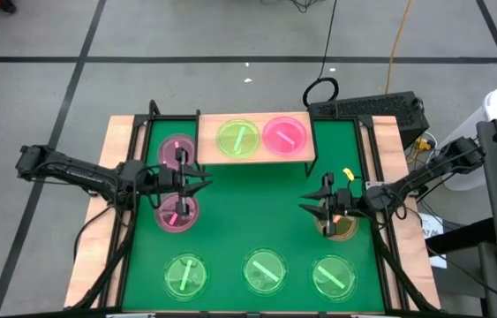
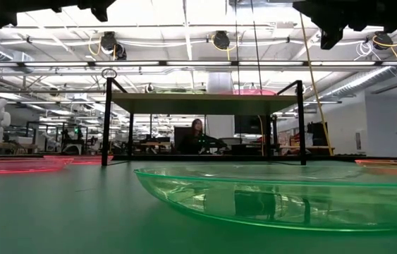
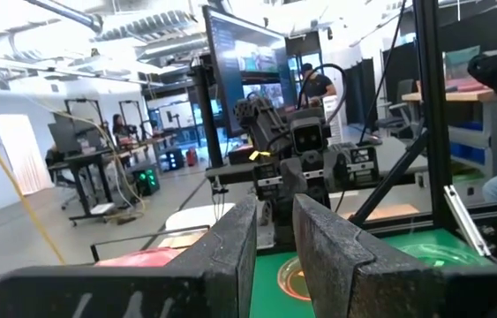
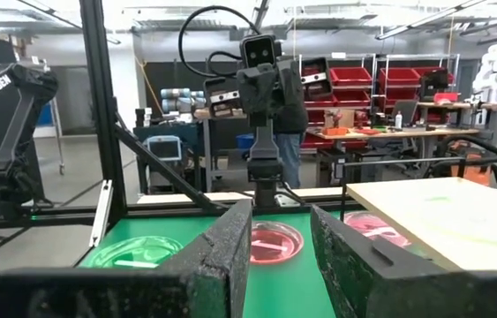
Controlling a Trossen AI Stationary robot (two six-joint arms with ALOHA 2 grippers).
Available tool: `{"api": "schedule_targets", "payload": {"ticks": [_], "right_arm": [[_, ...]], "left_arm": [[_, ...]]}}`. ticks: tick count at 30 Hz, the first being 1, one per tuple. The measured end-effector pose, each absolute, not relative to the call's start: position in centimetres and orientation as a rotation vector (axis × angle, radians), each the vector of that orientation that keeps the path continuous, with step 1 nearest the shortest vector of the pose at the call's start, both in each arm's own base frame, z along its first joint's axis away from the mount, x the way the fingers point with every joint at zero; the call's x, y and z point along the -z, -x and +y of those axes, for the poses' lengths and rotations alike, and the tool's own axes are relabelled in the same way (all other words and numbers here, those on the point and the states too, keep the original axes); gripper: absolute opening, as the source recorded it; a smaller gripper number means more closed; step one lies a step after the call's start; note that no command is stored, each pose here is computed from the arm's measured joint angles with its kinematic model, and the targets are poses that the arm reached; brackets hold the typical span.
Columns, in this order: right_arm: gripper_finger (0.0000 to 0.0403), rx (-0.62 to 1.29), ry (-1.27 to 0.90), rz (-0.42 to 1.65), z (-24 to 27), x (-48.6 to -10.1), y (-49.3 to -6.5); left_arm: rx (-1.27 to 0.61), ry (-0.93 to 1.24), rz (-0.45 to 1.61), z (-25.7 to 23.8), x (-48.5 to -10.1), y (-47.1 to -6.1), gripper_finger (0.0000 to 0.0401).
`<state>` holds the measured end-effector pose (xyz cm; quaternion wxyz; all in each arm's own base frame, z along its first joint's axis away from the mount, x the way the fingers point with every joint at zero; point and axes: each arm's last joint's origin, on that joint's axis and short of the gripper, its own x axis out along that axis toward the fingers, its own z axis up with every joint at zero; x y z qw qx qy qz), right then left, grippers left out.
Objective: Place and stack plates onto a shelf
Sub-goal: Stack the orange transparent plate on top of the pink transparent plate on the shelf
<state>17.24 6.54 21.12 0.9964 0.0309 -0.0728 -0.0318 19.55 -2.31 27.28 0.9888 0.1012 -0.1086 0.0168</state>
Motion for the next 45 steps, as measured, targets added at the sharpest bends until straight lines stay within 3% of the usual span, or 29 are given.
{"api": "schedule_targets", "payload": {"ticks": [35, 45], "right_arm": [[0.0105, 0.143, -0.067, -0.055, 6.5, -20.0, -17.5], [0.0105, 0.163, -0.040, 0.007, 7.0, -21.7, -18.7]], "left_arm": [[-0.055, -0.217, -0.219, -2.2, -27.3, -19.5, 0.0086], [-0.056, -0.218, -0.219, -2.2, -27.3, -19.5, 0.0086]]}}
